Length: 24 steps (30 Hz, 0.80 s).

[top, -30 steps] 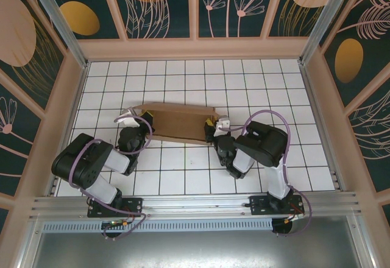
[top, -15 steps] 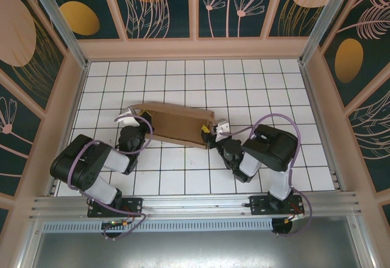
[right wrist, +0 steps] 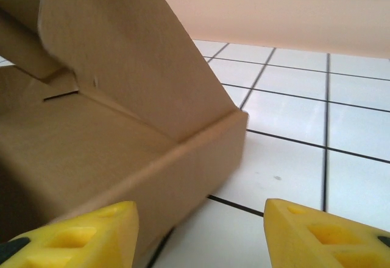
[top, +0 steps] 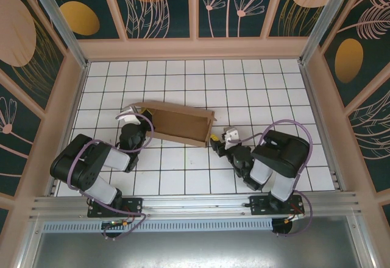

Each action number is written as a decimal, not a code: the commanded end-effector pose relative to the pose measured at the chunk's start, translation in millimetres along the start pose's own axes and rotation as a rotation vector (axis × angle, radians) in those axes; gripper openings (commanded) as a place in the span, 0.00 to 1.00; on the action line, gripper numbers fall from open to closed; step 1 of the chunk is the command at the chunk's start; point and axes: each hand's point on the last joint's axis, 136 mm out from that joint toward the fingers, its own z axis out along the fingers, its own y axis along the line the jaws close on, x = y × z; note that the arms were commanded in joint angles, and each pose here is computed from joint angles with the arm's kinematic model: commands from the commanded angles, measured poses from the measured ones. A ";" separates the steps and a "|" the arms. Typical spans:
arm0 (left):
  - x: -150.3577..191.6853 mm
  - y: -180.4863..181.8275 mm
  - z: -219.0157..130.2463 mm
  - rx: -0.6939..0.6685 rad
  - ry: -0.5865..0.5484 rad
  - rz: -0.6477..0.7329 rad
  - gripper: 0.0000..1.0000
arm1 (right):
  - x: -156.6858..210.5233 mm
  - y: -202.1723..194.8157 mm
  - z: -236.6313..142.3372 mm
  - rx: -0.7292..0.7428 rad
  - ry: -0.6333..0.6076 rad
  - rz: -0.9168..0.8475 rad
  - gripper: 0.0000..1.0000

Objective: Fold the paper box

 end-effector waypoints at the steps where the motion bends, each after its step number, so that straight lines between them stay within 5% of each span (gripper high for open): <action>1: 32.4 18.2 -3.4 -0.064 0.125 0.051 0.00 | -31.3 -24.9 -11.1 0.136 -0.115 0.037 0.55; 9: 31.4 0.3 -1.0 -0.006 0.122 0.105 0.00 | -116.1 -64.3 -25.8 0.405 -0.303 -0.040 0.49; 13: 32.6 -1.3 0.0 -0.008 0.122 0.129 0.00 | -155.0 -61.9 -7.6 0.428 -0.258 -0.062 0.45; 19: 32.0 -7.8 0.9 0.011 0.124 0.144 0.00 | -195.9 9.1 27.2 0.061 -0.129 -0.048 0.35; 24: 30.1 -19.6 4.5 0.047 0.111 0.167 0.00 | -193.6 65.9 54.4 -0.192 0.078 0.003 0.19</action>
